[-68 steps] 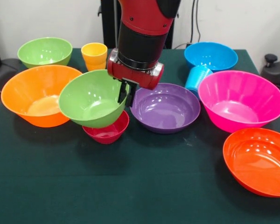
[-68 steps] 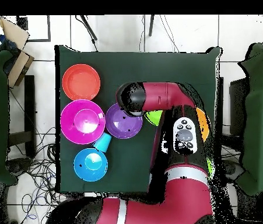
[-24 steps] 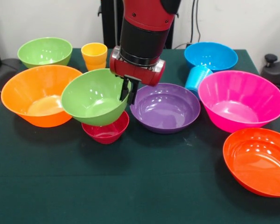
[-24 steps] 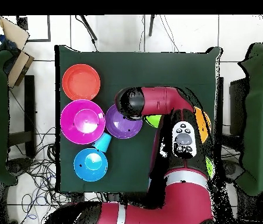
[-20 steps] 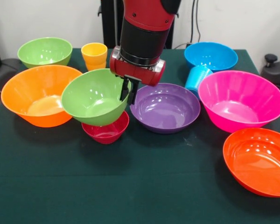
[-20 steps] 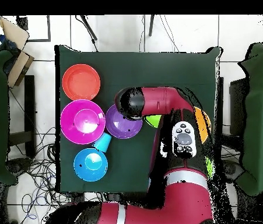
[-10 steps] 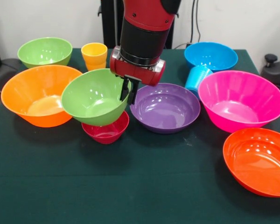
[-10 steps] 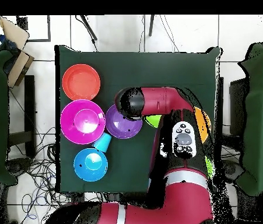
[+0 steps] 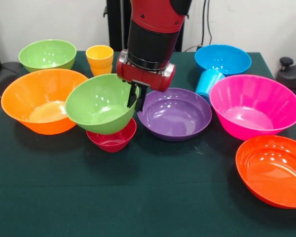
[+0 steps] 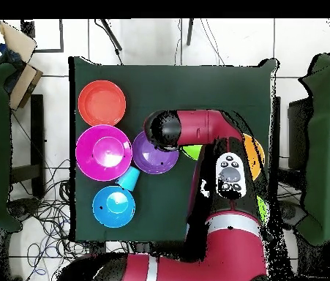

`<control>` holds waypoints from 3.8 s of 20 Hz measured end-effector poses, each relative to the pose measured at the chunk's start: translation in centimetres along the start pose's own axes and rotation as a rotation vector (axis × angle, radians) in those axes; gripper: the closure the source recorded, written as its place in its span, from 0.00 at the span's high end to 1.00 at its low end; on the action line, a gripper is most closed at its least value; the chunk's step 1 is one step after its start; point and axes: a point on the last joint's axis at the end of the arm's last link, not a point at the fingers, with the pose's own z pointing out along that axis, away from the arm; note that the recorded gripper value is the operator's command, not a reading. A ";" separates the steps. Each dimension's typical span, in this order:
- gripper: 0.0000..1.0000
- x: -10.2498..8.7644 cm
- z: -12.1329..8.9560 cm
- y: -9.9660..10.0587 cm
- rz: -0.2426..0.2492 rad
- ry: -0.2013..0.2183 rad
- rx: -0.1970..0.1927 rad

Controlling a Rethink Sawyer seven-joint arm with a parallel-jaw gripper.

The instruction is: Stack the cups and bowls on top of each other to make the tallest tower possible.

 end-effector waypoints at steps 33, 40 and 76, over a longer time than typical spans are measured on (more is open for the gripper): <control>1.00 -0.5 0.6 0.5 0.008 -0.028 -0.047; 1.00 -0.5 0.7 0.4 0.016 -0.006 -0.059; 1.00 -1.0 -5.4 2.0 -0.021 -0.039 -0.031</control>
